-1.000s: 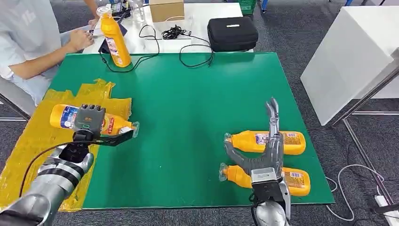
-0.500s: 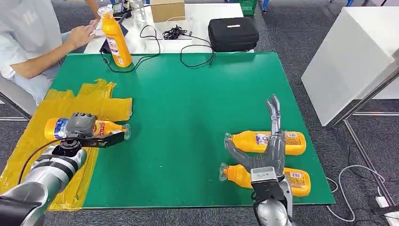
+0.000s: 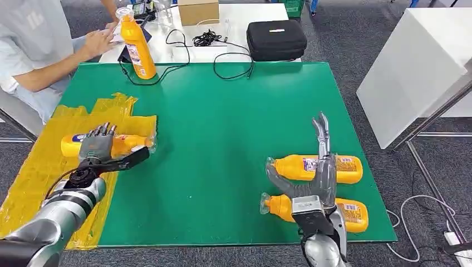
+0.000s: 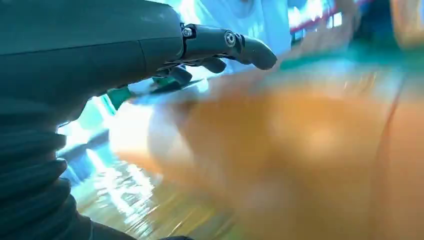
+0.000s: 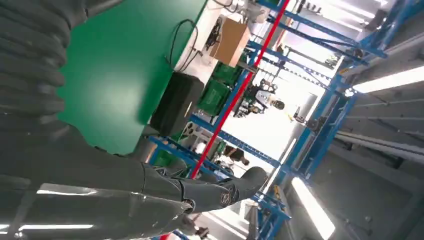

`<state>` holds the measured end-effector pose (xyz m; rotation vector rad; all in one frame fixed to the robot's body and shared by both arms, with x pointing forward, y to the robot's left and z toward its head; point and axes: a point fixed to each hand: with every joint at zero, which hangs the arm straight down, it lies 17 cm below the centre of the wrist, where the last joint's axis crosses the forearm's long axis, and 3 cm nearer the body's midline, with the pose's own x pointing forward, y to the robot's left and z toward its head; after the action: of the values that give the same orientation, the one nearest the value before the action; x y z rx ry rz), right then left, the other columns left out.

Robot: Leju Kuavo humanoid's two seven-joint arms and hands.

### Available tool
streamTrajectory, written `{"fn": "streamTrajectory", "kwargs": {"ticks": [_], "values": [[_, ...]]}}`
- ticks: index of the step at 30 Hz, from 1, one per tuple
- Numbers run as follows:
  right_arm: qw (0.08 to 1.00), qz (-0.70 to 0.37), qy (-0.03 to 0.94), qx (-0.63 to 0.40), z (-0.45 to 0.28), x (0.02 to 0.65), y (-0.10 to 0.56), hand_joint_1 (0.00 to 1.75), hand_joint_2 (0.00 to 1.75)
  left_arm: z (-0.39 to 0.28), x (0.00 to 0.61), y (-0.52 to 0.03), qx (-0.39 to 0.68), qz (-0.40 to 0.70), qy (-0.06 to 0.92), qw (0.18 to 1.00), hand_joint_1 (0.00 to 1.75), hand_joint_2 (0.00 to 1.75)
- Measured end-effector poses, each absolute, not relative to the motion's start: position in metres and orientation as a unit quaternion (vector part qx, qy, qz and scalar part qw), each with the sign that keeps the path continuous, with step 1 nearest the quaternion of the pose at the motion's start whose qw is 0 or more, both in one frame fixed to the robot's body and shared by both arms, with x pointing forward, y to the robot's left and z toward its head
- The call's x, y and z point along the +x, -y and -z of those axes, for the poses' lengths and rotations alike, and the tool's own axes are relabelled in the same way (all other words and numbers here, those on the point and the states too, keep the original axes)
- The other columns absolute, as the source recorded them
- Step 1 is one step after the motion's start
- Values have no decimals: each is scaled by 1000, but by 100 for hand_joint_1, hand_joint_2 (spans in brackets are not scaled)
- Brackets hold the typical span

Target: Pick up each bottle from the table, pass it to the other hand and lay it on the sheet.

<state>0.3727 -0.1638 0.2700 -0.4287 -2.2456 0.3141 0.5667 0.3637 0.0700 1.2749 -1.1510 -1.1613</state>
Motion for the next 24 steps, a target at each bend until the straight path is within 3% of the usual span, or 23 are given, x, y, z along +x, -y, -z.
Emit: {"fn": "streamTrajectory", "kwargs": {"ticks": [8, 12, 18, 24], "values": [[405, -216, 852, -253, -252, 386, 166, 0, 175, -130, 556, -322, 466, 305, 667, 495, 0, 175], [404, -238, 841, -270, -246, 390, 173, 0, 175, -142, 549, -310, 443, 267, 697, 497, 0, 175], [441, -333, 783, -284, -212, 416, 198, 0, 175, -187, 513, -284, 159, 5, 829, 537, 0, 175], [488, -435, 701, -285, -168, 448, 253, 0, 175, -222, 474, -275, 69, -65, 863, 496, 0, 175]]}}
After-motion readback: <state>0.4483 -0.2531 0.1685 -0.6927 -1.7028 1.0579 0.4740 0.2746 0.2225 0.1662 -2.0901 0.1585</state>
